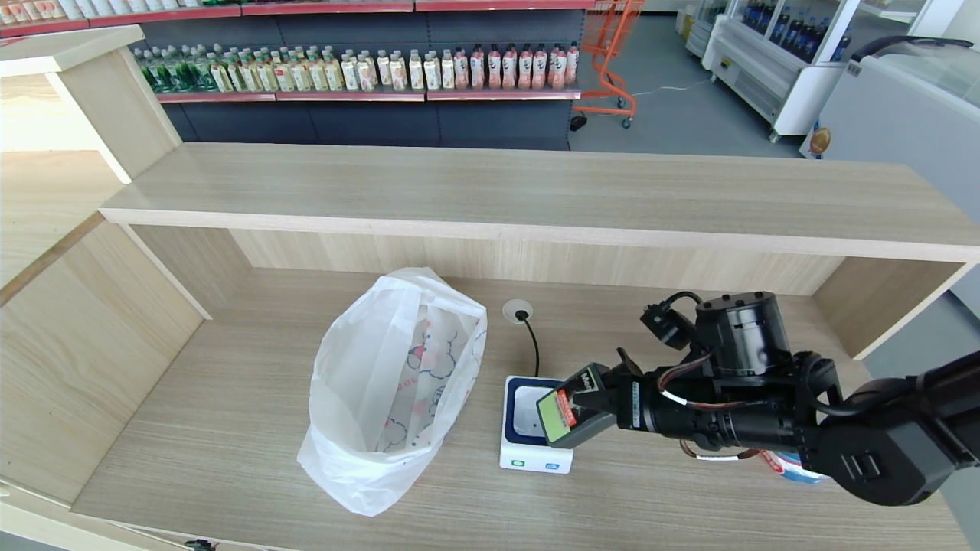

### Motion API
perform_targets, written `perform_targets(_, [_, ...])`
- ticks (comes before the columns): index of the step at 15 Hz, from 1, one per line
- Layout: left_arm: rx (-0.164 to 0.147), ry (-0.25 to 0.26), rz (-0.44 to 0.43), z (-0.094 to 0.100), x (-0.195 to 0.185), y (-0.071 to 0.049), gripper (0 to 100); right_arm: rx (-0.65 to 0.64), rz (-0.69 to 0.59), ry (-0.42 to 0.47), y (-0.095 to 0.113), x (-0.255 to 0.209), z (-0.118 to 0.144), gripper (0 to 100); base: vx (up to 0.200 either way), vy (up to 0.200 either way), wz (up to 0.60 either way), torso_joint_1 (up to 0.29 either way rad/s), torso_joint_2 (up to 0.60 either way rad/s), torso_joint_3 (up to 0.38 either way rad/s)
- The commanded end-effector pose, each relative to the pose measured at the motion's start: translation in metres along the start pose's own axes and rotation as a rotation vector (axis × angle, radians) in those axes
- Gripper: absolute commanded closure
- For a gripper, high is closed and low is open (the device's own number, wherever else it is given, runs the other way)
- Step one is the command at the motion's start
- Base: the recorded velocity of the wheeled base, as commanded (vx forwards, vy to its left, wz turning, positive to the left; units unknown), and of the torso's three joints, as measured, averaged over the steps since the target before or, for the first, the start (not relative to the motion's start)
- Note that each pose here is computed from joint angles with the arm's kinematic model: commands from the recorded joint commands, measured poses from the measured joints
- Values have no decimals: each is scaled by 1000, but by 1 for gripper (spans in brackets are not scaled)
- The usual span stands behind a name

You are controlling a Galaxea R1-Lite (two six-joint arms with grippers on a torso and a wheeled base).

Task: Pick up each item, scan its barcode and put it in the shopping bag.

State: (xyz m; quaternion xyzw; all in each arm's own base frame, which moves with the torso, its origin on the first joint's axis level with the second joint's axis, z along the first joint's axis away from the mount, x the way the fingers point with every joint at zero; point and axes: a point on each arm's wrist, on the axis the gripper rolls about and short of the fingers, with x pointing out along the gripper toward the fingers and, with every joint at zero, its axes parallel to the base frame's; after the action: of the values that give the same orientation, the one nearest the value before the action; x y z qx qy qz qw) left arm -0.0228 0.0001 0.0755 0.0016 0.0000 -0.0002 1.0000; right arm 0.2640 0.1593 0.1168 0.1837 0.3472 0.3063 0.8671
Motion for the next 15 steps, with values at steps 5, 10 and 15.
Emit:
perform_targets(5, [0, 0, -1, 0, 0, 0, 0, -9, 0, 52, 2, 27, -8, 100, 0, 0, 0, 0, 0, 0])
perform_targets(10, [0, 2, 0, 0, 0, 0, 0, -14, -20, 37, 3, 31, -7, 100, 0, 0, 0, 0, 0, 0])
perform_targets(15, [0, 0, 0, 0, 0, 0, 0, 9, 29, -145, 21, -14, 29, 100, 0, 0, 0, 0, 0, 0])
